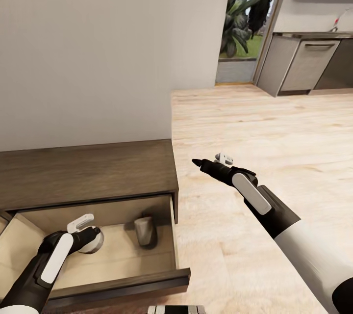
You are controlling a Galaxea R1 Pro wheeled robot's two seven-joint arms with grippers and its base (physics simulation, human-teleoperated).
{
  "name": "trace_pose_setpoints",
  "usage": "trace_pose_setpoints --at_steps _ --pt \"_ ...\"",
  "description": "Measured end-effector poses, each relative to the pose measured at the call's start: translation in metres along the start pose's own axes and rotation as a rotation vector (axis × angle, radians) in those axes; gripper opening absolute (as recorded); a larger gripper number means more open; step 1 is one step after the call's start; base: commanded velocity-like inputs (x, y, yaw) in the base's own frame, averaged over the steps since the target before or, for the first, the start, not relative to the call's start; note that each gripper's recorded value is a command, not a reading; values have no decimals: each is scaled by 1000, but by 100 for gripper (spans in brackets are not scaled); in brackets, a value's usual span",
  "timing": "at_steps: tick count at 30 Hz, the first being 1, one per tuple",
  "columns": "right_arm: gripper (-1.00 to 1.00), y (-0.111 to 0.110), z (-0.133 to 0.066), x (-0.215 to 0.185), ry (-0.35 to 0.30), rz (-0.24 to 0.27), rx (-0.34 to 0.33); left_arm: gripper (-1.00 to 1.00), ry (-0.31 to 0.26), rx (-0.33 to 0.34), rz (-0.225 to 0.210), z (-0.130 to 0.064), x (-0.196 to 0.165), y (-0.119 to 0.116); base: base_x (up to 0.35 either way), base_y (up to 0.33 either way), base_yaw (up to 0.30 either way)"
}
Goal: Place each of the two pumpkins and all three candles from the living room inside a cabinet in the living room (use any cabinet), then make sure every cabinet is closed, and position the cauldron so it is next to a table in the living room.
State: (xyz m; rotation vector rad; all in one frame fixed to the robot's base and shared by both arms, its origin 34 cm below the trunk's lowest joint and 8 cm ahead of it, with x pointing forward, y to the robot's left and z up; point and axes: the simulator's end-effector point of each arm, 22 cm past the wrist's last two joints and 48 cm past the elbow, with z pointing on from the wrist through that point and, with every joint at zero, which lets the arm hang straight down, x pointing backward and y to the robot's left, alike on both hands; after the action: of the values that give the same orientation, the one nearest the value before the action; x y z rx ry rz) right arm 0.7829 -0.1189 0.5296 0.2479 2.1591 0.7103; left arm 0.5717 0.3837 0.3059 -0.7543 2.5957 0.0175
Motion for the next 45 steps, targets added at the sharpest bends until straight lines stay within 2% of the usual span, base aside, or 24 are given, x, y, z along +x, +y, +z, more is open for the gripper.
trace_pose_setpoints --at_steps 18,34,35,45 --pt "100 -31 27 36 62 28 31 -100 61 -37 10 27 27 12 0 0 0" --pt "100 -40 35 48 82 39 40 -100 81 -49 13 36 36 16 0 0 0" --pt "100 -40 35 48 82 39 40 100 82 -49 13 36 36 16 0 0 0" --pt "100 -41 35 48 82 39 40 100 79 -50 15 36 35 16 0 0 0"
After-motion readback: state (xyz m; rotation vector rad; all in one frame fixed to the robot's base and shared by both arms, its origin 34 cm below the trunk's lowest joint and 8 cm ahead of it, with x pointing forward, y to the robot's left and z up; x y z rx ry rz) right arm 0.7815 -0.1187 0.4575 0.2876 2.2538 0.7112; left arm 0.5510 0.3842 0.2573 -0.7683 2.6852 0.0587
